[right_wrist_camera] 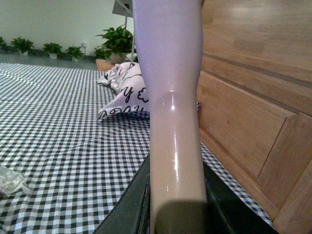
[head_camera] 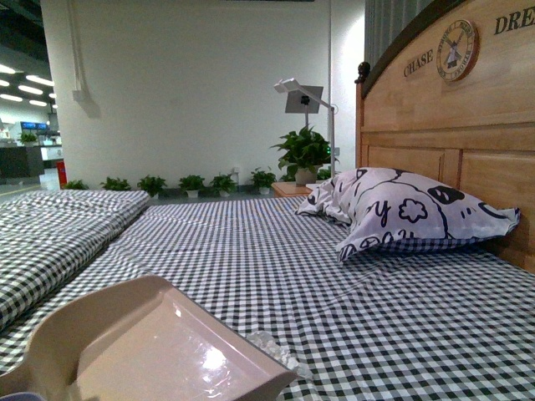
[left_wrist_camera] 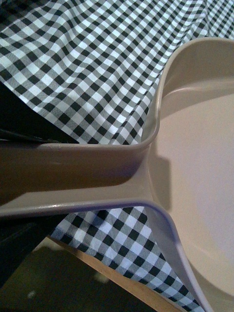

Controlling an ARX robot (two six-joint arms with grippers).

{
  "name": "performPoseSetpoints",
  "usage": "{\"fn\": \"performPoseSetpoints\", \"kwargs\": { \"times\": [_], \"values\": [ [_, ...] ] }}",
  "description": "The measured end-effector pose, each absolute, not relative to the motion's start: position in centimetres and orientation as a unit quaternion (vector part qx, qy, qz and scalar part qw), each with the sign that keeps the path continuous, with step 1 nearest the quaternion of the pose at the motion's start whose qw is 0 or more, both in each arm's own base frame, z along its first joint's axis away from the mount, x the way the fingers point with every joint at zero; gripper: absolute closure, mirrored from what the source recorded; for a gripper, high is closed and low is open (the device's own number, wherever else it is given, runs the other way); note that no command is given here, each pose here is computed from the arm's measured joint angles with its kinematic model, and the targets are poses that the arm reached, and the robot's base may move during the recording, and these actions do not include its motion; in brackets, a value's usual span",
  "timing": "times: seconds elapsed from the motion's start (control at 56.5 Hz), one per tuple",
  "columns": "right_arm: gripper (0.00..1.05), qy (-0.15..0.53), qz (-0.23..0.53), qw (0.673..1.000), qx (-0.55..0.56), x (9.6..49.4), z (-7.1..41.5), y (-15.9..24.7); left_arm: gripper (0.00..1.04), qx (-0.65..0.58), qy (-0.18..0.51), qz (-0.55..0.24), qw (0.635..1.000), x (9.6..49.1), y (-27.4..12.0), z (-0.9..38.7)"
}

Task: Clean up trash

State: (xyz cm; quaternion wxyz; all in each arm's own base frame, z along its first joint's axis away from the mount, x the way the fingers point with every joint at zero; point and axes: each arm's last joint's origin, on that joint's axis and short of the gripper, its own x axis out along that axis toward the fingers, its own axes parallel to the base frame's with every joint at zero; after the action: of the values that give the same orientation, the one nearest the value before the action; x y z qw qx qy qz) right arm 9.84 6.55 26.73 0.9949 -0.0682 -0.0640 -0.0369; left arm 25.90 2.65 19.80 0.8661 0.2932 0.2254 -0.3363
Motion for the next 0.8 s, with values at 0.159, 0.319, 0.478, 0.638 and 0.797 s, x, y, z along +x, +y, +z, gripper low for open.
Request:
{"fn": "performPoseSetpoints", "kwargs": {
  "times": [0.159,0.319,0.478,0.638,0.797],
  "values": [
    [0.84,-0.064,-0.037,0.995,-0.068,9.8,26.7,6.5,0.77,0.294,0.241,-0.349,0.857,26.4,2.5,19.0],
    [0.84,-0.064,-0.037,0.995,-0.068,9.8,26.7,6.5,0.77,0.298,0.25,-0.358,0.849,26.8,2.2,18.2],
    [0.84,-0.064,-0.037,0.995,-0.068,9.8,26.7,6.5,0.77,0.302,0.253,-0.364,0.844,27.5,2.0,17.9],
    [0.84,-0.064,-0.037,0.995,-0.068,9.8,26.7,6.5,0.77,0.309,0.26,-0.367,0.838,28.1,2.0,17.6],
    [0.84,-0.064,-0.037,0.995,-0.068,9.8,26.7,6.5,0.77,0.312,0.267,-0.371,0.833,28.3,2.1,17.3]
  ]
}}
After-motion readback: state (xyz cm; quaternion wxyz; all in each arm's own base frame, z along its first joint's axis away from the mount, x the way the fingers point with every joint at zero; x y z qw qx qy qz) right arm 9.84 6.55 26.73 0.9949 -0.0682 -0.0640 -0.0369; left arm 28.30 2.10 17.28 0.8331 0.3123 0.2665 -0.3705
